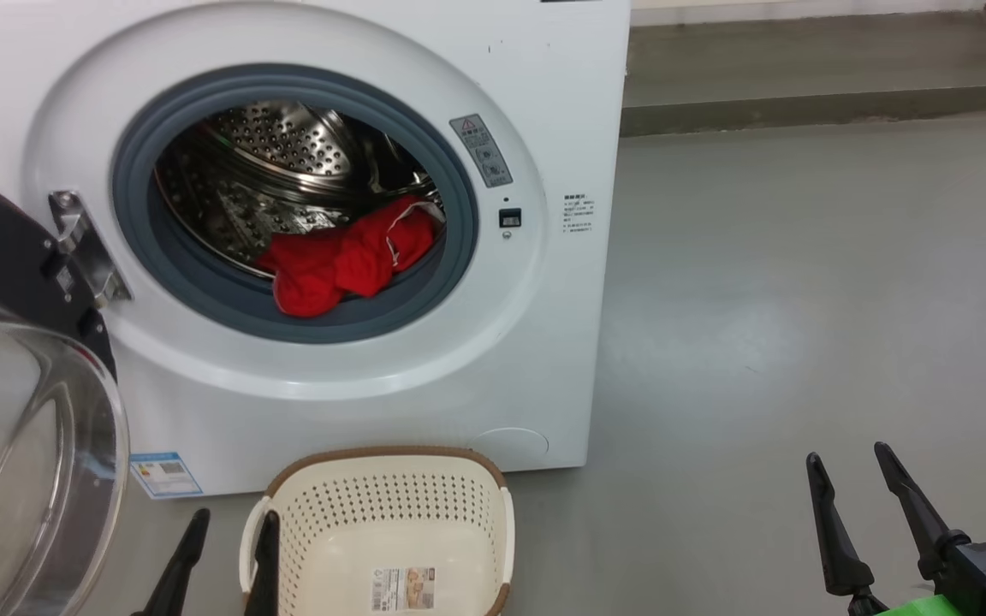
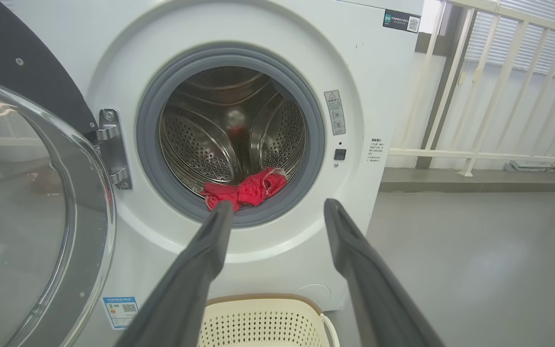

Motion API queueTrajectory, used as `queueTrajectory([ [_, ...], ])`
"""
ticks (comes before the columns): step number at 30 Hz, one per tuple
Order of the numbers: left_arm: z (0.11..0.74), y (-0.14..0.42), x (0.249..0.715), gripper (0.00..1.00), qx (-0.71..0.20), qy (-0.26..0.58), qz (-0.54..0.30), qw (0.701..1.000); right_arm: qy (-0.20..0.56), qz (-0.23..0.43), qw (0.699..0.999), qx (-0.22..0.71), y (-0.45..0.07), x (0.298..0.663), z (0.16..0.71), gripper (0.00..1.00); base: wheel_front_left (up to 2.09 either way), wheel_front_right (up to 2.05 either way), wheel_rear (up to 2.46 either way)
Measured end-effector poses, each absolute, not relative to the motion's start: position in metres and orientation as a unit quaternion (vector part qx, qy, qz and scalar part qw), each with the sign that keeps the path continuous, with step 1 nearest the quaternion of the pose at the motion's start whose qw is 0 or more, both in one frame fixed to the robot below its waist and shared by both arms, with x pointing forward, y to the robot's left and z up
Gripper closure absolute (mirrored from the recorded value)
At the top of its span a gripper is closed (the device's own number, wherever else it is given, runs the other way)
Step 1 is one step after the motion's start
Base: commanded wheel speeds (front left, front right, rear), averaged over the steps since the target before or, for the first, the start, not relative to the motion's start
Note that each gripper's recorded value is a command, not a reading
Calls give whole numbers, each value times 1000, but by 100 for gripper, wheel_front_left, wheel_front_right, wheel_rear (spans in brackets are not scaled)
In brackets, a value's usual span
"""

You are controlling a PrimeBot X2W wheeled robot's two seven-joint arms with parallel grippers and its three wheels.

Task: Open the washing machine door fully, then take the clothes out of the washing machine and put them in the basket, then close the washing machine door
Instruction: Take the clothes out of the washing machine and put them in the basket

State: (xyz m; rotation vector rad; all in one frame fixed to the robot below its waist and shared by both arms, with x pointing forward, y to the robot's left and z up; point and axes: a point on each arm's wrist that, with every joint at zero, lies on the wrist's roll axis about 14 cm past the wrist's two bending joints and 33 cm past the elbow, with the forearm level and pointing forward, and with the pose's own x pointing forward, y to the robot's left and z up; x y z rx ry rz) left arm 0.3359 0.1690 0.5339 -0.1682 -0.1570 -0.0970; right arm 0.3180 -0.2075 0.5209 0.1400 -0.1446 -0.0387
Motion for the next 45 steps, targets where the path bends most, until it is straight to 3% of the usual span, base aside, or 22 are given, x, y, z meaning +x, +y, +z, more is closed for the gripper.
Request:
queueTrajectory([
  [13, 535, 172, 336, 0, -82, -79, -41, 993, -65, -16, 995, 70, -205, 321, 517, 0, 112, -112, 0],
  [35, 523, 175, 340, 0, -83, -59, -23, 995, -41, -7, 997, 66, -199, 330, 504, 0, 2, -2, 0],
  [45, 526, 177, 373, 0, -81, -64, -15, 995, -34, 22, 997, 60, -182, 354, 502, 0, 0, 0, 0],
])
